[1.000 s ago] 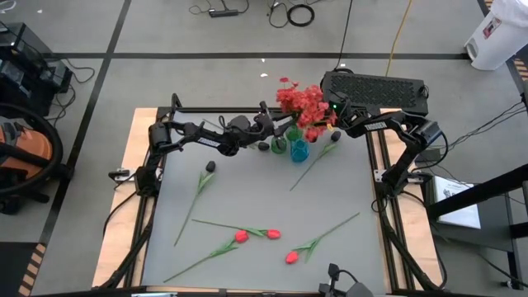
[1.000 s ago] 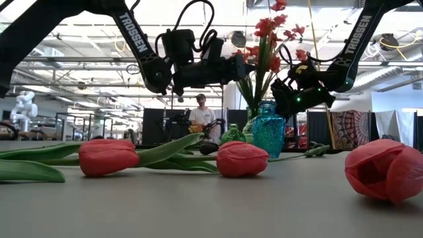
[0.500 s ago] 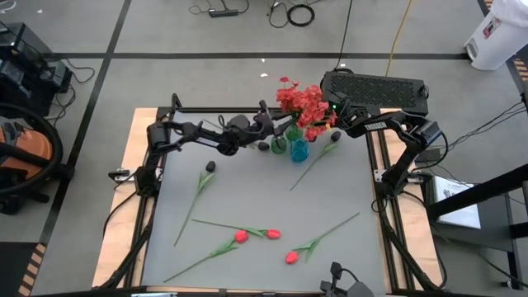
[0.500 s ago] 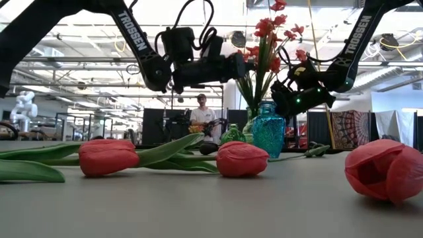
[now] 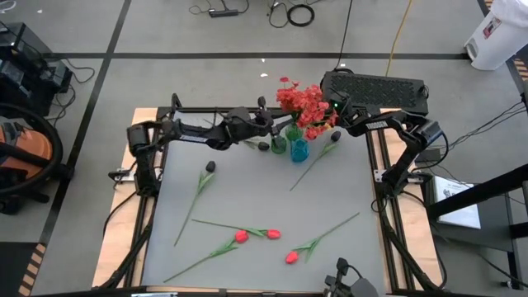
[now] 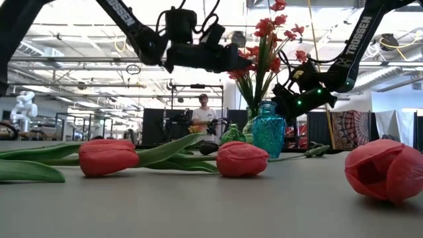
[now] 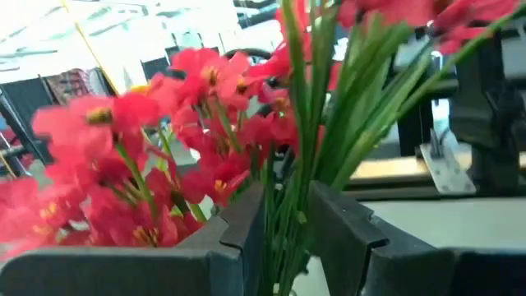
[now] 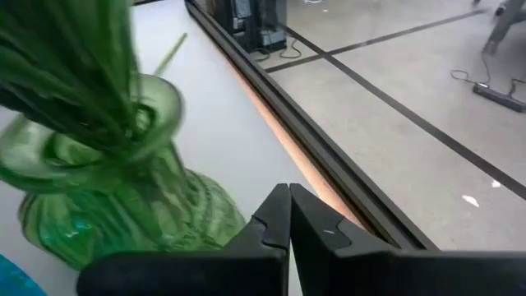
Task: Sort flowers into vase by color
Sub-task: Put the bottom left black flower into the blue vase
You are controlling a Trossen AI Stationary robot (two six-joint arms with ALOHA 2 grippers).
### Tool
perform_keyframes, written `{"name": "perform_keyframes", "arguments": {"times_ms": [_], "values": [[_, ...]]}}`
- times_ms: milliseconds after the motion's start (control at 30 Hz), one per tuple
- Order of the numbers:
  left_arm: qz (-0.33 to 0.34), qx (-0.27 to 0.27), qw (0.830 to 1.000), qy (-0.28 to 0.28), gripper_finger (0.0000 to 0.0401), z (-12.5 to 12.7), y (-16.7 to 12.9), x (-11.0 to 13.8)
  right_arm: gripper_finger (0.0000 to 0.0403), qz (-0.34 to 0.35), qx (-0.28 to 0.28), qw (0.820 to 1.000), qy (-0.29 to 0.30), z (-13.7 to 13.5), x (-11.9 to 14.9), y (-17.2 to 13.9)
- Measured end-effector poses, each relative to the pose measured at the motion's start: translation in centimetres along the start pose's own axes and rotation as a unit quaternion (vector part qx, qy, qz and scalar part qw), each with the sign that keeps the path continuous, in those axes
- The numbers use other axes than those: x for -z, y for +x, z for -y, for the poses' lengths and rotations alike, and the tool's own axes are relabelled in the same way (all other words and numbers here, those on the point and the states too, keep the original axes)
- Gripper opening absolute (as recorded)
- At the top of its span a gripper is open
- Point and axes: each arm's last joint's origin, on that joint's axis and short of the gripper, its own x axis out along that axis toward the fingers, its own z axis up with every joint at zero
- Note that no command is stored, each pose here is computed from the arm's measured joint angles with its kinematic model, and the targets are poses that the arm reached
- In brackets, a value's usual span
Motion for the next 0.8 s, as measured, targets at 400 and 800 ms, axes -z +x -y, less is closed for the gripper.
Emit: {"name": "perform_keyframes", "arguments": {"times_ms": [400,800], "values": [[-0.077,0.025,0.996,0.030,0.0104,0.6,-3.2,-3.9,0.0000,-0.012,0.012,1.000,-0.014,0.1,-1.8,-2.5],[-0.268,-0.018,0.961,0.059,0.0104,-0.2,-8.2,-5.8,0.0000,-0.045,0.006,0.999,-0.030,-2.3,-4.6,-8.1]]}}
